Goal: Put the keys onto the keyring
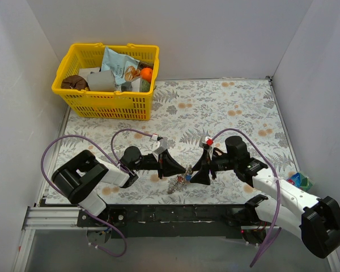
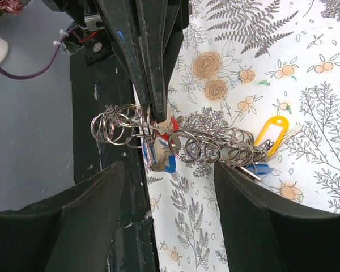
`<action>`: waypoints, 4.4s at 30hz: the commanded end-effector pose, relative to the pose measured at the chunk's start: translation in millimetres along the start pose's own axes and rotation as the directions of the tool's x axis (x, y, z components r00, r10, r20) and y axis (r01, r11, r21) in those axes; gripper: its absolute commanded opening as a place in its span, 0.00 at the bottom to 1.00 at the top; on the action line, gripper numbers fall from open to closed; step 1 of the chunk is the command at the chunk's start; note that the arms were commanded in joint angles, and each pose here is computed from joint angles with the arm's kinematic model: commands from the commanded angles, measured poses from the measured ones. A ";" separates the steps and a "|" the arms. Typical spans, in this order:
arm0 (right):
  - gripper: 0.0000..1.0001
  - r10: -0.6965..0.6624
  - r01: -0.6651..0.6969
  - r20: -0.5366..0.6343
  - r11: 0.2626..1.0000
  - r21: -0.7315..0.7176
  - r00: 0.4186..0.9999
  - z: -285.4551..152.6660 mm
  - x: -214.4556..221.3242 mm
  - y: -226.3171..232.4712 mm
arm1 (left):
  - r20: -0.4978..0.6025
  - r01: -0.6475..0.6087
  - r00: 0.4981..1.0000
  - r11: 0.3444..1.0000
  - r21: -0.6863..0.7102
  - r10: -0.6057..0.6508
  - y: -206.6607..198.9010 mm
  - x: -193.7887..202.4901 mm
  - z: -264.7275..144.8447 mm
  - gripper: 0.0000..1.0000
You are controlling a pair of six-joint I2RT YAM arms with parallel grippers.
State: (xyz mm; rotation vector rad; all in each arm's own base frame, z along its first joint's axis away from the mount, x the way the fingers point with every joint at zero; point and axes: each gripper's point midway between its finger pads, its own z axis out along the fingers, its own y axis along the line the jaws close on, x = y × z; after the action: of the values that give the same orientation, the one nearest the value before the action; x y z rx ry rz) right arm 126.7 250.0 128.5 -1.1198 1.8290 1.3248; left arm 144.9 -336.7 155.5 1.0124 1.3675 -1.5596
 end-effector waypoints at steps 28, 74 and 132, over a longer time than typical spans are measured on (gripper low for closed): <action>0.24 -0.037 0.041 0.049 0.996 -0.085 0.998 9.9 -19.6 14.2 | 0.344 -0.432 0.857 0.899 0.074 0.383 -48.6 -90.7 -4.7 0.00; 0.91 -0.240 0.188 0.194 0.949 0.253 0.951 -26.2 -81.7 -2.2 | 0.276 -0.415 0.863 0.905 -0.092 0.424 -18.0 -83.3 -18.8 0.00; 0.92 -0.249 0.176 0.193 0.927 0.331 0.949 -31.8 -94.0 -14.4 | 0.002 0.097 0.984 0.525 -0.846 -0.178 190.2 -53.5 -38.4 0.98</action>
State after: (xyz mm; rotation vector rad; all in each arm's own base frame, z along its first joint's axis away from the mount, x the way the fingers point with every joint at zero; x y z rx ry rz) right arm 170.0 241.5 185.3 -0.9586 1.6847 0.9943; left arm 324.2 -356.6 166.7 0.6335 1.7110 -0.9812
